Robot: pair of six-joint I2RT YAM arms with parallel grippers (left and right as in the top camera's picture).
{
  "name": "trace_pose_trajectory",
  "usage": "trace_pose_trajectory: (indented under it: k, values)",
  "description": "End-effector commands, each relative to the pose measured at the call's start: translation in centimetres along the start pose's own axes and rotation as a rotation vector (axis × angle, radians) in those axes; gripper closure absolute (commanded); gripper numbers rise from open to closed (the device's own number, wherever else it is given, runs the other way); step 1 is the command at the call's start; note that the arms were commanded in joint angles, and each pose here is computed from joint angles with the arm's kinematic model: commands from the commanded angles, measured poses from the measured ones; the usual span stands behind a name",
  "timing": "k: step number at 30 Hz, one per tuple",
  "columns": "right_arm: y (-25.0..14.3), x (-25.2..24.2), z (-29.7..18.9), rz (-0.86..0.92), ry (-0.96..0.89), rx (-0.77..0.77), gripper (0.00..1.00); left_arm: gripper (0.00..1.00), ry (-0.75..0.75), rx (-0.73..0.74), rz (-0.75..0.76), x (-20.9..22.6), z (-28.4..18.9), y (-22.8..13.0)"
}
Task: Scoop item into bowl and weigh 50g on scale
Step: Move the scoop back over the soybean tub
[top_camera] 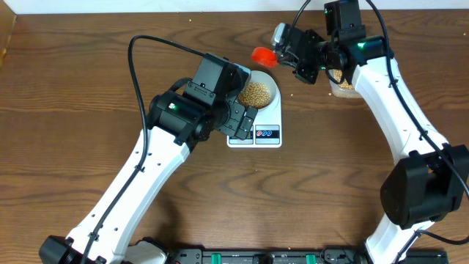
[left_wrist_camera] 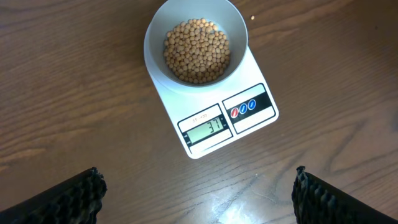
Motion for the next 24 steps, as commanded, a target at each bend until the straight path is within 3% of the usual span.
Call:
trace_pose_trajectory:
  k: [1,14,19,24]
  values:
    - [1.4,-0.6,-1.5,-0.042,-0.042,-0.029,0.99,0.02,0.005,0.02,0.008,0.2,0.5,-0.3]
    - [0.7,-0.5,-0.4,0.033,-0.005,-0.059,0.99,0.02,0.005,0.02,0.008,0.2,0.5,-0.3]
    - [-0.3,-2.6,-2.1,0.325,-0.044,-0.141,0.99,0.02,0.005,0.02,0.008,0.2,0.5,-0.3]
    - [-4.7,-6.8,-6.3,0.845,-0.147,-0.229,0.99,0.02,0.005,0.02,0.008,0.2,0.5,-0.3]
Point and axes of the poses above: each gripper's point midway between its finger pads, its own z axis out along the fingers, its own x axis along the line the jaws close on, y = z × x, the point moved 5 cm from there along -z, back along the fingers, and after that the axes turned 13 degrees about -z, right-handed, at the moved point
